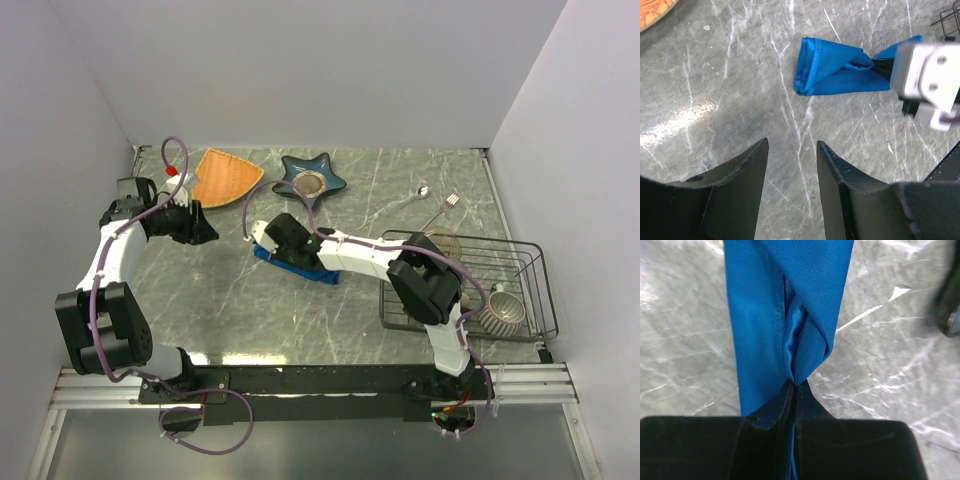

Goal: Fold the napkin into a case and place the utensils inside
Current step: Turn over the smaller rectangle-folded napkin at the center of the board.

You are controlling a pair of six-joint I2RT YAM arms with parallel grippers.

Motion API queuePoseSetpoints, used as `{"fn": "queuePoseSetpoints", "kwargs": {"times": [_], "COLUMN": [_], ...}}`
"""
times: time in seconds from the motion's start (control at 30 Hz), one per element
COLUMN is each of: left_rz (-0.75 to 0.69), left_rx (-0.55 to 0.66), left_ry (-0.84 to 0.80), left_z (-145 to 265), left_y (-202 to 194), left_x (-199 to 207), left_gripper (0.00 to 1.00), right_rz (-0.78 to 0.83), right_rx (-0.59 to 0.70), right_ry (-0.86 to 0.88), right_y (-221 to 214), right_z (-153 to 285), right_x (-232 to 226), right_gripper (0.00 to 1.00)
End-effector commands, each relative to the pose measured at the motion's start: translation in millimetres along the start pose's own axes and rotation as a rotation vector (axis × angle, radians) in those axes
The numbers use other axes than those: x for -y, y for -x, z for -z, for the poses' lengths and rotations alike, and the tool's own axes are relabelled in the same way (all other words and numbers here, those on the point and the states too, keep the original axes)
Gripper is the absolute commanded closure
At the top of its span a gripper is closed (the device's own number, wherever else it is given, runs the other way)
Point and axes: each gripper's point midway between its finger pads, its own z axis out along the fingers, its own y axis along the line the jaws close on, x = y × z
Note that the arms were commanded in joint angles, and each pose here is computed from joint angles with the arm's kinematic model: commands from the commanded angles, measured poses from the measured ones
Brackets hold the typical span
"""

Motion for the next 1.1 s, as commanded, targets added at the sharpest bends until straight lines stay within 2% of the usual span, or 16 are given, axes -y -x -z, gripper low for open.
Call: {"fn": "queuePoseSetpoints", "kwargs": {"times": [0.0,0.17,0.37,0.57,0.87,1.07], "left_rz": [-0.005,-0.005,0.000,0.006,0.004,0.011], "left_rx": [0.019,0.021,0.017,0.006,0.000,-0.009], "left_ry": [0.019,0.026,0.029,0.033,0.045,0.045], "left_z": [8.9,12.0,13.3,15.0,19.4,19.3], "left_y": [5.8,4.7,-0.2,-7.8,-14.5,-18.8], "left_x": [-1.3,-3.5,-5.5,-4.8,-3.0,-2.8], "left_gripper": [0.50,0.50,0.51,0.51,0.51,0.51], "right_rz": [-0.017,-0.012,0.073,0.215,0.232,0.328], "right_rx": [0.138,0.209,0.236,0.249,0.273,0.300], "right_ry": [-0.252,-0.348,-0.436,-0.512,-0.520,-0.558], "right_y": [40.7,58.7,61.3,50.5,47.4,41.5], "right_z": [26.6,35.4,29.9,13.0,21.6,21.4], "right_x": [50.1,70.3,74.5,52.2,28.3,3.0], "right_gripper": [1.00,1.00,1.00,1.00,1.00,1.00]}}
